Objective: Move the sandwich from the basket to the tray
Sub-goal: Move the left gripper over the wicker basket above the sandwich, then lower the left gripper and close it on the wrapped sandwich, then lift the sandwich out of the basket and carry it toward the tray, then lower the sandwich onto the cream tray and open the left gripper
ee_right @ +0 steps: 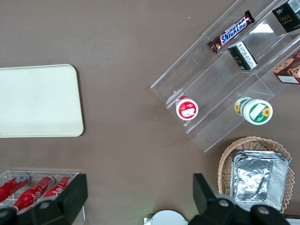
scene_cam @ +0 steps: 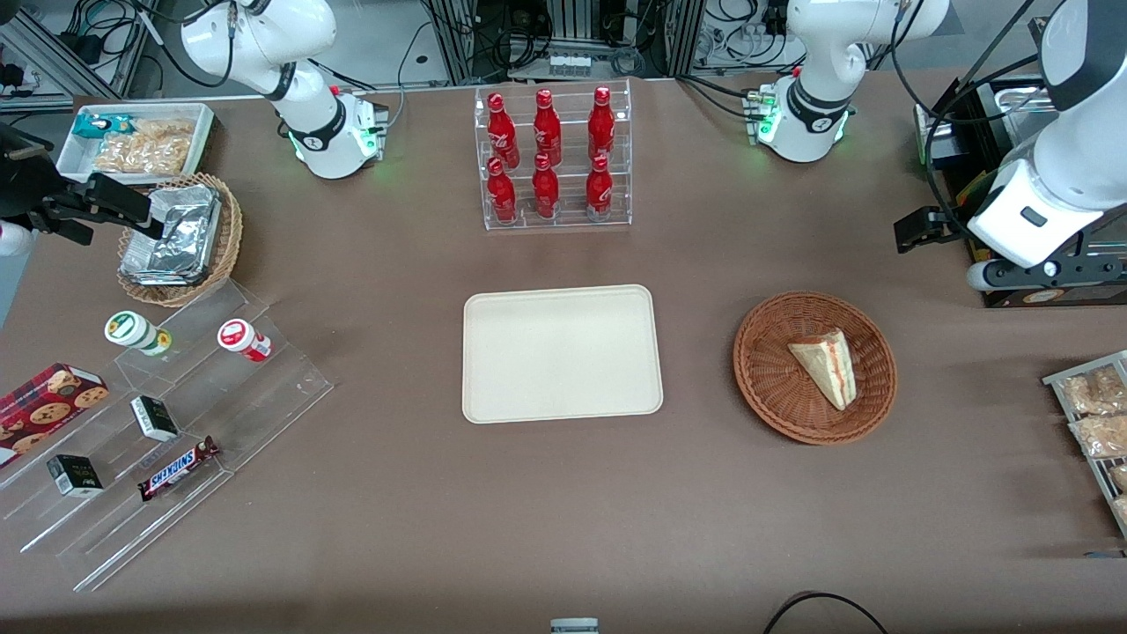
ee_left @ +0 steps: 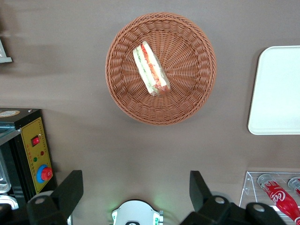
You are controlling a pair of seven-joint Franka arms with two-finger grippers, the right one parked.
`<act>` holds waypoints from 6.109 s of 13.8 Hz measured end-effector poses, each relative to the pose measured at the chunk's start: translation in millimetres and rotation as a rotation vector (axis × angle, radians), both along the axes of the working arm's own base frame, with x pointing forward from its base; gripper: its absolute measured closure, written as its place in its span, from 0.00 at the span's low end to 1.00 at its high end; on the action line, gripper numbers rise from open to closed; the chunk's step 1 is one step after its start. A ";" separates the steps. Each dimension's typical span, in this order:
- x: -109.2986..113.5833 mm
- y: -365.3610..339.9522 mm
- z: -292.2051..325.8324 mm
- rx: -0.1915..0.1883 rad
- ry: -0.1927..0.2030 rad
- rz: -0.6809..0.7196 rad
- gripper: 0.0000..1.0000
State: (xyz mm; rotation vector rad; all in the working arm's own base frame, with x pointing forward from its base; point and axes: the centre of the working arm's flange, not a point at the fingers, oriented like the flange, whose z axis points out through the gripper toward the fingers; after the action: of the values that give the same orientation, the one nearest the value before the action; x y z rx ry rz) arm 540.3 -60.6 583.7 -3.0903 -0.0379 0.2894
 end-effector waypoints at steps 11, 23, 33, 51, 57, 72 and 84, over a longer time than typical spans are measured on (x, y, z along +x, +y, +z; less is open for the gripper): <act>16.9 0.2 -101.4 0.005 0.062 0.001 0.00; -12.1 5.6 -260.0 -0.001 -0.104 0.131 0.00; 3.6 0.7 -307.7 0.005 -0.175 0.666 0.00; 34.8 -48.6 -250.5 0.075 0.003 0.594 0.82; 19.1 -191.7 -262.6 0.053 -0.011 0.273 0.85; -42.2 -472.0 -340.4 0.028 -0.071 0.206 0.85; -20.8 -456.0 -260.3 0.018 -0.102 0.258 0.00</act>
State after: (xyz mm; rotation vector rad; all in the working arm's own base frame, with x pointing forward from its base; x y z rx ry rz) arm 519.5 -516.6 323.4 -3.0769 -0.4420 0.1366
